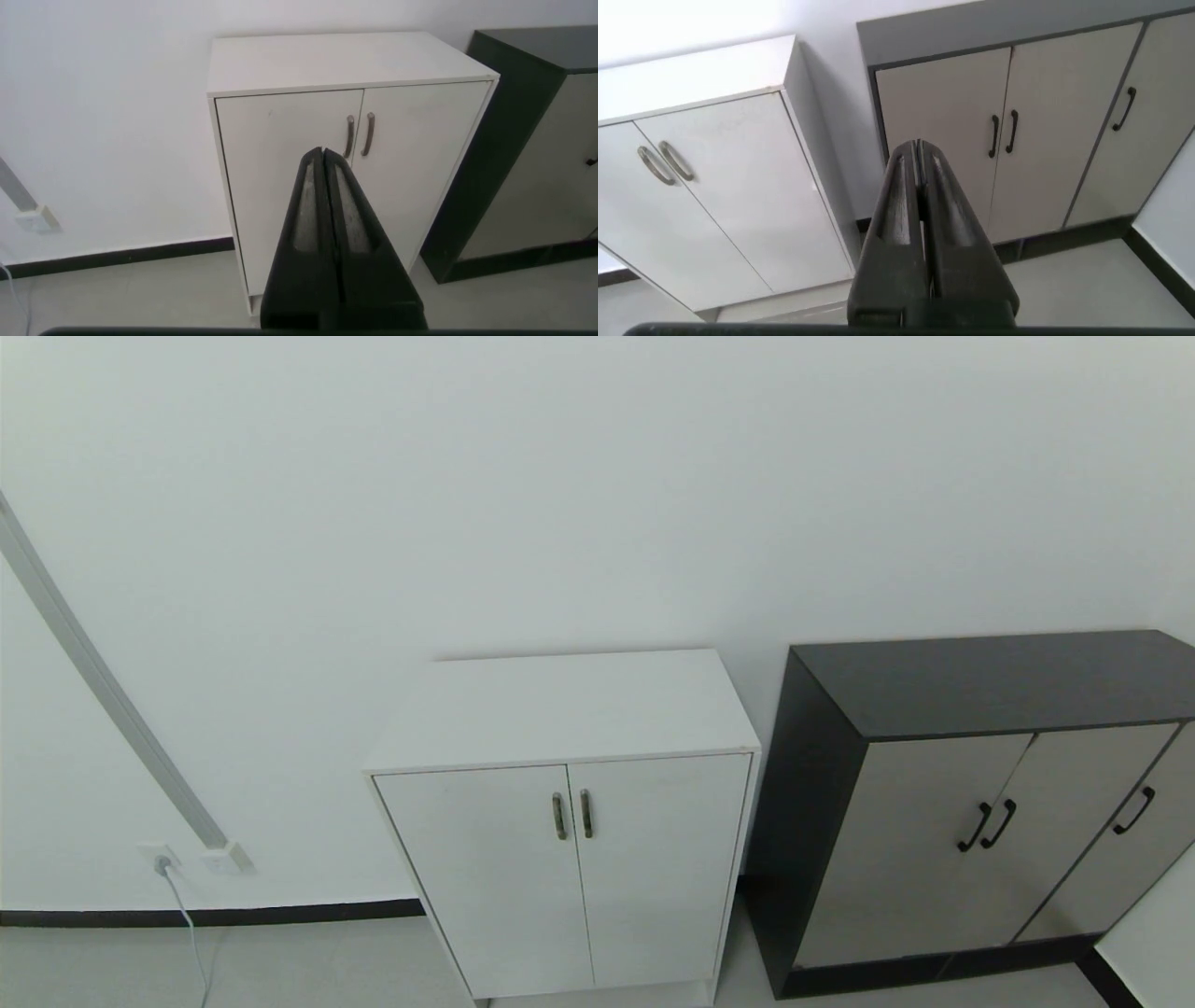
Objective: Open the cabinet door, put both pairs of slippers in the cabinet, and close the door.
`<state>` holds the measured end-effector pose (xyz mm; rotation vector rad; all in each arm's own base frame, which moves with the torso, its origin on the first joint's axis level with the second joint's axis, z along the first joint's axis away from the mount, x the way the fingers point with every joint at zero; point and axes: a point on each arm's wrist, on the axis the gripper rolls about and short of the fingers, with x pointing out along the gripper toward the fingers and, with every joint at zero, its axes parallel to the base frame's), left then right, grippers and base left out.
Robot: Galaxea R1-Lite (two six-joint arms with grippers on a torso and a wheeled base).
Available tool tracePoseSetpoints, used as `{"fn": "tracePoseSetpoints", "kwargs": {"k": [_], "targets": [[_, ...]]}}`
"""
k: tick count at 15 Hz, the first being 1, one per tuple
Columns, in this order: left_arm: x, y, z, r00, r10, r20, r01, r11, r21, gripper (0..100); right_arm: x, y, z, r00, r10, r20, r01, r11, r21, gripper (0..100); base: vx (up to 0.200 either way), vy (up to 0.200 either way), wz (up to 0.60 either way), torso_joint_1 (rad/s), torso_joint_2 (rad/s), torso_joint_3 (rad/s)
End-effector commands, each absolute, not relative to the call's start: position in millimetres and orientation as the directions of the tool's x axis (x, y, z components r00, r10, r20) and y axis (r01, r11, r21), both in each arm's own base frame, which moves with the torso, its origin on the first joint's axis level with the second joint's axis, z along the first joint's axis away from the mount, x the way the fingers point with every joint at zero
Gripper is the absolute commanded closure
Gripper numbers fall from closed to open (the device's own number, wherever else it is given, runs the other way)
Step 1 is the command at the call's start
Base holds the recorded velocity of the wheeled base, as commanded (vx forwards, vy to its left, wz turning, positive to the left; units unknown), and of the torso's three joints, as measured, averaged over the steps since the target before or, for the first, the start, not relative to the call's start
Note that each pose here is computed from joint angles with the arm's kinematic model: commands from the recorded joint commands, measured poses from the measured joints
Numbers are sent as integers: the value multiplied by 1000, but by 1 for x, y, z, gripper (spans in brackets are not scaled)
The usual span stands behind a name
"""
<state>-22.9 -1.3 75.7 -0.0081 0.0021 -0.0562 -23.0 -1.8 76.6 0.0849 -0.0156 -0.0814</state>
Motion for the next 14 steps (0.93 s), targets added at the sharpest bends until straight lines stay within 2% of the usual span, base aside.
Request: {"fn": "tracePoseSetpoints", "kwargs": {"k": [1, 14], "targets": [[-23, -1, 76, 998, -57, -2, 57, 998, -6, 100, -23, -2, 77, 997, -81, 11, 80, 994, 76, 100, 0, 0, 0, 0, 0, 0], [-23, -1, 76, 998, -58, 0, 58, 998, -6, 100, -23, -2, 76, 997, -77, 9, 76, 994, 74, 100, 0, 0, 0, 0, 0, 0]]}}
